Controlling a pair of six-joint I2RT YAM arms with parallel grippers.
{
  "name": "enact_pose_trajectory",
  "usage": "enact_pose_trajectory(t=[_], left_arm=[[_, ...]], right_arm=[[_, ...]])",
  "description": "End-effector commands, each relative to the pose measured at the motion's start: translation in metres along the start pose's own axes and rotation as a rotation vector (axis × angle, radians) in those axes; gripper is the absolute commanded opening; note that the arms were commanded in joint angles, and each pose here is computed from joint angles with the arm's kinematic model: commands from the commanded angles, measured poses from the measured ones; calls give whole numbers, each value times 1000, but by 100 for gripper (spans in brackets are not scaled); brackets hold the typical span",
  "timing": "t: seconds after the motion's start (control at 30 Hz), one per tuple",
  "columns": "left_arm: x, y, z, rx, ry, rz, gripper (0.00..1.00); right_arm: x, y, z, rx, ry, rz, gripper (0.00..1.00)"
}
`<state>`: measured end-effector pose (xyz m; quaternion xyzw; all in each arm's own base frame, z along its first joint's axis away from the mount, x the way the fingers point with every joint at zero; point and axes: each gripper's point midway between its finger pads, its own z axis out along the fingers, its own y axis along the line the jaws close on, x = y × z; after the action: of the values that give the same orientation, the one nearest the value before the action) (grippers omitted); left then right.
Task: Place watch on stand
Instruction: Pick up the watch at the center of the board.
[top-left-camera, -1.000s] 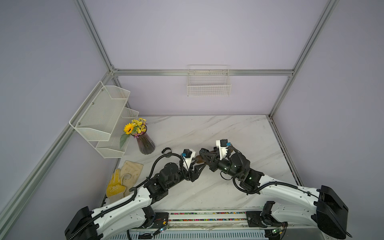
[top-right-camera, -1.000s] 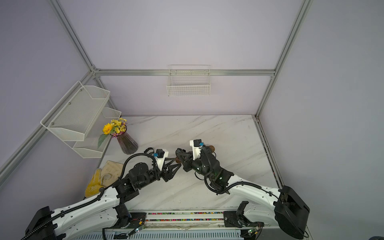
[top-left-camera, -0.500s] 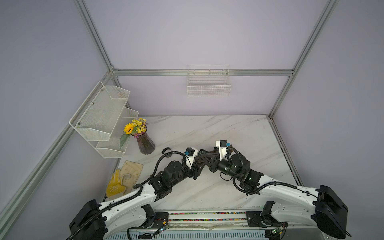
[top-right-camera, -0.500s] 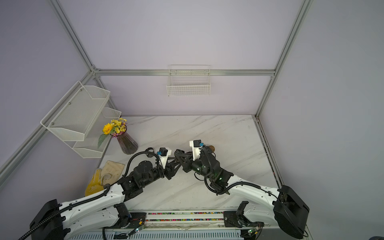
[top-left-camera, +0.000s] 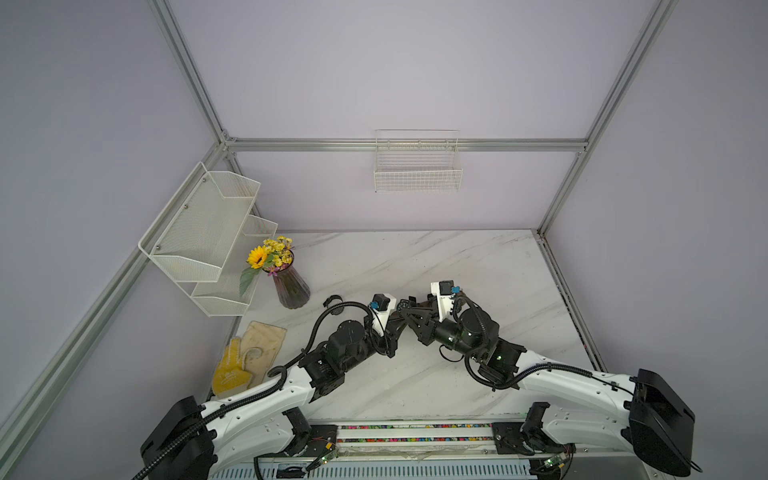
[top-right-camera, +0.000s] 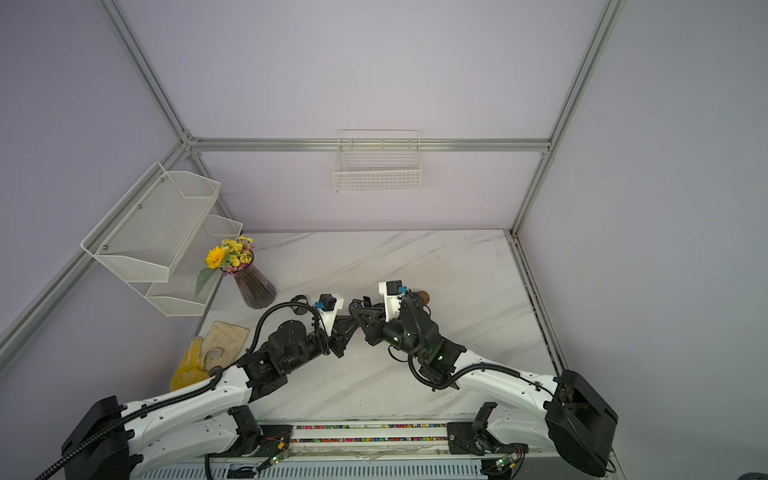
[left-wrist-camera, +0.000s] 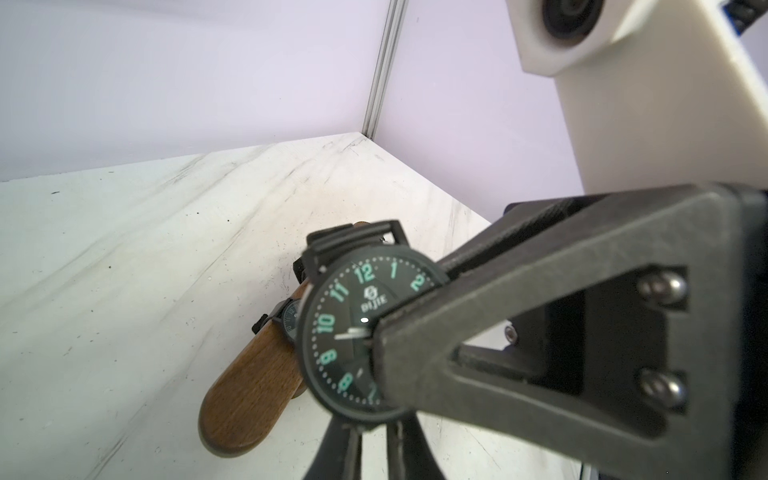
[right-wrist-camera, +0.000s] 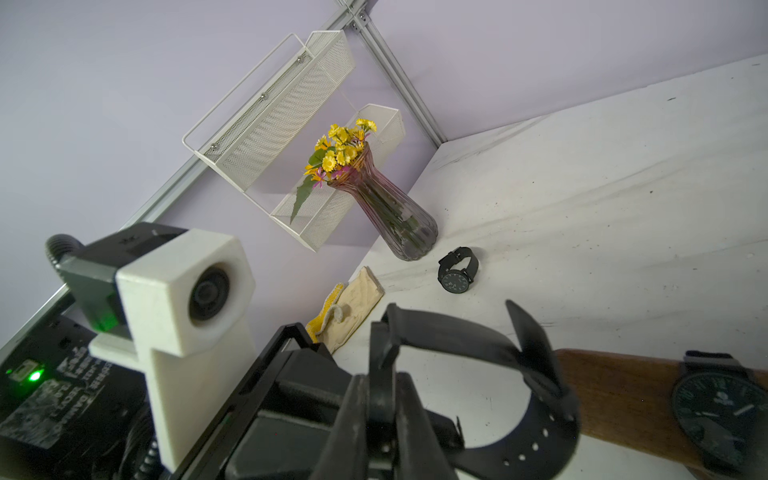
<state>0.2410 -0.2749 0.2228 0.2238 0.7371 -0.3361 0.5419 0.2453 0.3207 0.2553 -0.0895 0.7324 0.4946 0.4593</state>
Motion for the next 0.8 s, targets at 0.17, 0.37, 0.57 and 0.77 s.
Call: enact_pose_trajectory(t=[0.17,0.37,0.57,0.77], left_arm=[[-43,-16,-9,54,-121,27,9],[-43,-23,-12,95,-115,49,9],[-42,-24,-14,99,-116,45,14],[-37,-11,-35,30,-90,8,50]], right_arm=[[7,0,-5,7,35,-49,23],[9,6,-13,-42,28,-62,6],[4,7,-16,-39,9,-77,1],[-4,4,-29,-2,-20,-158,0]])
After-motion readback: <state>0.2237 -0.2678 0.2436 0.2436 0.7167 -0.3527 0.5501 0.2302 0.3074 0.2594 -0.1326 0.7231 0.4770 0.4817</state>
